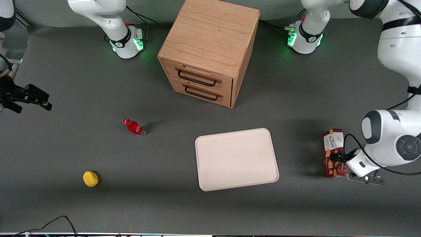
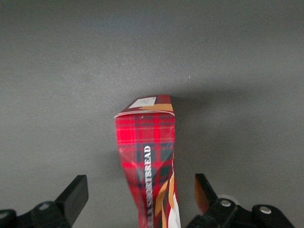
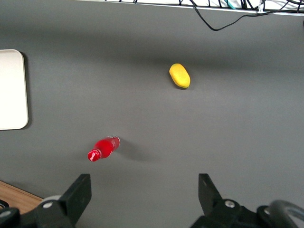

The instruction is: Place red cookie box on tray

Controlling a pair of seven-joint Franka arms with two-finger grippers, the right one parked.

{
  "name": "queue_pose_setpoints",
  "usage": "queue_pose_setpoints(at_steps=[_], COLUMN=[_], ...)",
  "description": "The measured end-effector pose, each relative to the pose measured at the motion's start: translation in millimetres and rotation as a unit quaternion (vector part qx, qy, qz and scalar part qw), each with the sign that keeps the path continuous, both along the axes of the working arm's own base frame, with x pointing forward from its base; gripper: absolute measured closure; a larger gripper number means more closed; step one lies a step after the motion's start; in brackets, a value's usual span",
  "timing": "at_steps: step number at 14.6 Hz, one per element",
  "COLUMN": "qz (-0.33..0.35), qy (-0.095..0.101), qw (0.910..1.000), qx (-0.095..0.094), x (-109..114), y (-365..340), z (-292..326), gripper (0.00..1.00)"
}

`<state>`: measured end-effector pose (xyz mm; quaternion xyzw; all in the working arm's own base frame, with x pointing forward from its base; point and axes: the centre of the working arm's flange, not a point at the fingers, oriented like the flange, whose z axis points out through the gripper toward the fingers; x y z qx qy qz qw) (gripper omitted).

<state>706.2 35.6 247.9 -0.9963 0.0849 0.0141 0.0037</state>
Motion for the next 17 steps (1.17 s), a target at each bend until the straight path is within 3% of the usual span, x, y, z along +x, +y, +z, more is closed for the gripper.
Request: queue_pose_setpoints(at_steps=[1,2,7,10,14,17], qz=[0.0,0.0,0.002,0.004,0.013,0.045], qy=[0.001,0.002,0.001,0.0,-0.022,-0.017], qw=[1.0,1.0,1.0,1.0,0.9997,0.9987], qx=[-0.001,-0.001,0.0,0.003,0.007,0.016], x=[0,0,0,0,9,6], y=[0,0,0,-1,-2,-20], z=[-5,-7,-6,-6,29,105], gripper=[0.0,0.07,0.61,0.88,0.89,0.89])
